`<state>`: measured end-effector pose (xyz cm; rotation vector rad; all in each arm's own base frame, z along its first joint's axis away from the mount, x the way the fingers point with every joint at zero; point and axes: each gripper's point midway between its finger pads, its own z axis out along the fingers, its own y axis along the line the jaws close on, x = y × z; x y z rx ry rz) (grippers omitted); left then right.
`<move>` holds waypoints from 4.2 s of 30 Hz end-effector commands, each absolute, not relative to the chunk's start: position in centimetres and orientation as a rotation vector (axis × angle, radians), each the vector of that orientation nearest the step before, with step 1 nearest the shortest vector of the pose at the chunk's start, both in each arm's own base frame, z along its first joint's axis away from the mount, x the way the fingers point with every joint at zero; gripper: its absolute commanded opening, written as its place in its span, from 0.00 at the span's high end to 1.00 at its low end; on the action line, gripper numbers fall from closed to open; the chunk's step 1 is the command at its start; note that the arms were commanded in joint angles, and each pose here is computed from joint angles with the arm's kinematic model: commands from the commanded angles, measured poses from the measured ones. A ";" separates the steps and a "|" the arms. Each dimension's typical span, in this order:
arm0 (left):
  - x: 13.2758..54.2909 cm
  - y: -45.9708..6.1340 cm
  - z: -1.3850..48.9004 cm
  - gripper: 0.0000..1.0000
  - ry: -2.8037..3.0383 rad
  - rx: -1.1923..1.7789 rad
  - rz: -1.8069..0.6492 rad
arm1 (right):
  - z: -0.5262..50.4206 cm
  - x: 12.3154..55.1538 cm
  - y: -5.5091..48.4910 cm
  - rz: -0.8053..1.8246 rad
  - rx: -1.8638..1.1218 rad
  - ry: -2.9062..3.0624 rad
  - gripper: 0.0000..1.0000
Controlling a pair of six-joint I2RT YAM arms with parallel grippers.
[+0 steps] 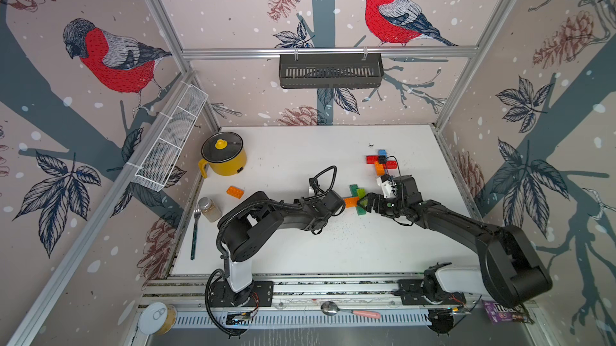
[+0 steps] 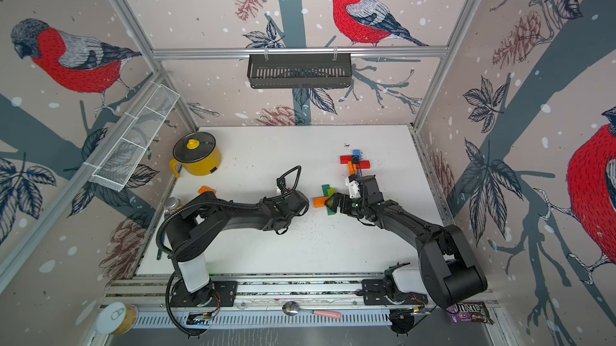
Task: Assemble a small pinwheel with lego
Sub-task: Pick up the lego brick from the center of the board, then adjust the lego brick at the center of the board, then assemble the lego brick with the lego brick.
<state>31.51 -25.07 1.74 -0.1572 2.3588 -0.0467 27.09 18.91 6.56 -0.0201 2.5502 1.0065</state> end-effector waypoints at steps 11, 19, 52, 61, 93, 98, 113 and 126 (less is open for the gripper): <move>28.5 -25.9 6.0 0.81 2.319 0.151 -0.298 | 6.1 27.6 21.2 1.044 -0.068 2.518 0.01; 25.7 -25.5 8.9 0.82 2.275 0.265 -0.458 | 7.1 27.6 24.5 1.117 -0.082 2.469 0.01; 26.2 -34.3 6.3 0.93 2.299 0.497 -0.514 | 8.1 29.8 19.9 1.021 -0.043 2.473 0.01; 26.8 -35.0 4.9 0.94 2.344 0.470 -0.490 | 6.5 30.0 20.6 0.959 -0.087 2.535 0.01; 27.0 -35.9 4.7 0.95 2.377 0.401 -0.439 | 5.1 30.3 21.3 0.957 -0.086 2.570 0.01; 27.1 -35.6 4.0 0.95 2.396 0.389 -0.404 | 5.0 30.2 21.3 0.951 -0.088 2.577 0.00; 27.1 -35.9 3.4 0.95 2.406 0.475 -0.354 | 3.8 30.8 20.4 0.811 -0.071 2.623 0.10; 27.6 -36.5 3.9 0.95 2.398 0.522 -0.326 | 2.8 31.0 19.1 0.653 -0.047 2.661 0.16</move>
